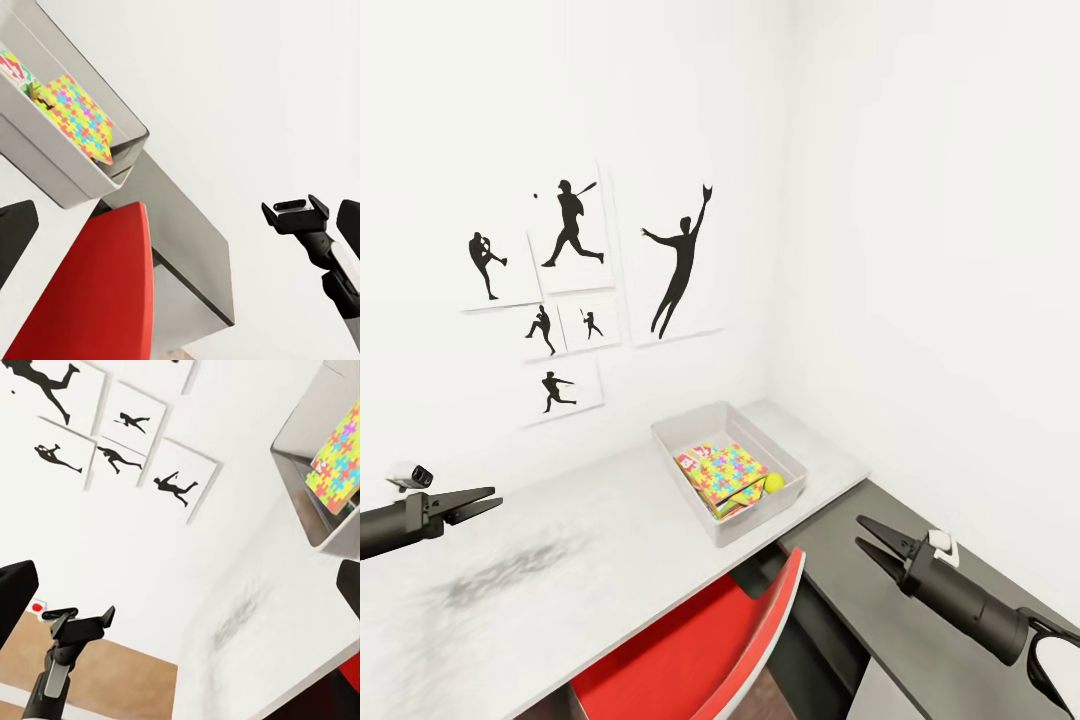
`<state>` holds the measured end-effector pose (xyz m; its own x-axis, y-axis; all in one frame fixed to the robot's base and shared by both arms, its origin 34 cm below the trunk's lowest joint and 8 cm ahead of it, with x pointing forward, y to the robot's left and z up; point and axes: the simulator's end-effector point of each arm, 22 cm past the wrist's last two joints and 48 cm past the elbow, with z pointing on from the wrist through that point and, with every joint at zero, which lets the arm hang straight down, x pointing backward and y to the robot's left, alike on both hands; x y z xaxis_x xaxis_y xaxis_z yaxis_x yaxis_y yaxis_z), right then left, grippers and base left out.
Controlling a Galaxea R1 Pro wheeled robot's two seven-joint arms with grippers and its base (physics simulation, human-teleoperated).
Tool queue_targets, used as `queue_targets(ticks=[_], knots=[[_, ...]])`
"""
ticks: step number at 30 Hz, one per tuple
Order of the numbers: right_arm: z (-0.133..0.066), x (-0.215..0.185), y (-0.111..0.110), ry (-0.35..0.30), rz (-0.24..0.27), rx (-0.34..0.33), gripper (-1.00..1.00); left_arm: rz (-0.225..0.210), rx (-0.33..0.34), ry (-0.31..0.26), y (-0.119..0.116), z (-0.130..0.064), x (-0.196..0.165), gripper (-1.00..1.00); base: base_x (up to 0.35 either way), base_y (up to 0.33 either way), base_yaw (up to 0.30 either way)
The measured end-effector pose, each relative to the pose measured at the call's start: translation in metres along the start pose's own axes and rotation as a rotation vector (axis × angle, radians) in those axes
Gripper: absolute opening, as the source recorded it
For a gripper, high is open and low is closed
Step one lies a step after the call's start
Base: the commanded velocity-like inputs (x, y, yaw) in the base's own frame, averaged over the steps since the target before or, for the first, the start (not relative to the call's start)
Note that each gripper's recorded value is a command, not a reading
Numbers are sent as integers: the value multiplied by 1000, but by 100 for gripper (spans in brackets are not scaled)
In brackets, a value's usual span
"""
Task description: Put all the toys in the child's room - the three board games (two on the bed and one on the table), the two jigsaw puzzles on the table, and the tennis ball on the table - inside the toy box on the table in the child's room.
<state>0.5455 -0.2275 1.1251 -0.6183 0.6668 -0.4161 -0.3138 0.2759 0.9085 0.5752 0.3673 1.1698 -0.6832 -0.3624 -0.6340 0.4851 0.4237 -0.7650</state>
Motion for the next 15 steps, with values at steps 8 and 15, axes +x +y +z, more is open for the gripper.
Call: queue_targets(ticks=[8,15], knots=[[0,0,1,-1,-1,-2,100,1,1,-1,-1,0,0,100,-1,0,-86],[0,0,2,-1,-2,-4,100,5,1,-1,-2,0,-1,100,-122,93,-243]])
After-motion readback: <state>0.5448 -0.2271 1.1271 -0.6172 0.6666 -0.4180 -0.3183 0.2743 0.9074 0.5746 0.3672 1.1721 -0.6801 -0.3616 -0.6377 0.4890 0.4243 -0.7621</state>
